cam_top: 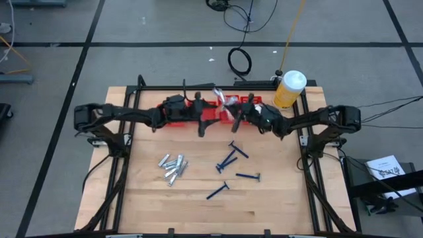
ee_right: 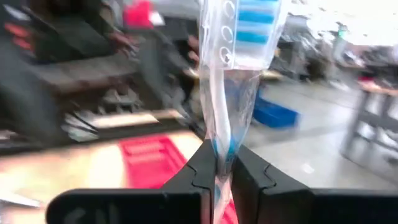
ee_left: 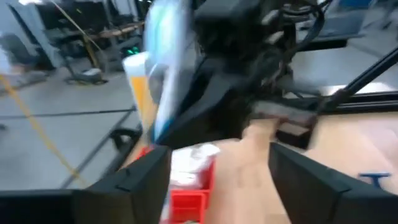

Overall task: Pick & Place Travel size toiletries
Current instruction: Put the blue toothbrush into the vertical left red bin

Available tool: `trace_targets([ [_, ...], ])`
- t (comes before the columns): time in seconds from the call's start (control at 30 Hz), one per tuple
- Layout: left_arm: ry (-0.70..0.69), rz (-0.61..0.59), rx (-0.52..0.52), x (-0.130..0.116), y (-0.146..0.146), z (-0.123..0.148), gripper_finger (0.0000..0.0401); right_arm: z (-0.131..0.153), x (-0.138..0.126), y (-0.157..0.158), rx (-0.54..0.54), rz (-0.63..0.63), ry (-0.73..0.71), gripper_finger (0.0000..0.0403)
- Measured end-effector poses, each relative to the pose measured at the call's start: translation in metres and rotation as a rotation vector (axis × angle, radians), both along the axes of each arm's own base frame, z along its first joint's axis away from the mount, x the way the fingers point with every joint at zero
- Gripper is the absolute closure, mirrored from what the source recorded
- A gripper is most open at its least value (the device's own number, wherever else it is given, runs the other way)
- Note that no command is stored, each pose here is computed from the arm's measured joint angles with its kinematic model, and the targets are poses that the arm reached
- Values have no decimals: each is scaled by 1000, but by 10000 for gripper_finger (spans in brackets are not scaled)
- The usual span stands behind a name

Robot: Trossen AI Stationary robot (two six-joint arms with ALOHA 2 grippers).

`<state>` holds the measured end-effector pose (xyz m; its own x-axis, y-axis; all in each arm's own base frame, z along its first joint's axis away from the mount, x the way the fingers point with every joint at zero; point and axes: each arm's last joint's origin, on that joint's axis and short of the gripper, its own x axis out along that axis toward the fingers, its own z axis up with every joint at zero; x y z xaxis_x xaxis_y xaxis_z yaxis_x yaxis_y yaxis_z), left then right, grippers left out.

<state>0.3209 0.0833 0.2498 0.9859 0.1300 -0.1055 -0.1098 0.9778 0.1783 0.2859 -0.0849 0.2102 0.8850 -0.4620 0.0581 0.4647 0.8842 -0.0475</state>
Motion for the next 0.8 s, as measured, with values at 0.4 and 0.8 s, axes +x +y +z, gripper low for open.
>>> trace_targets([
  [0.4, 264, 343, -7, -31, 8, 2, 83, 4, 10, -62, 318, -87, 546, 387],
  [0.8, 322, 359, -56, -33, 10, -6, 111, -9, 7, -54, 429, -22, 609, 345],
])
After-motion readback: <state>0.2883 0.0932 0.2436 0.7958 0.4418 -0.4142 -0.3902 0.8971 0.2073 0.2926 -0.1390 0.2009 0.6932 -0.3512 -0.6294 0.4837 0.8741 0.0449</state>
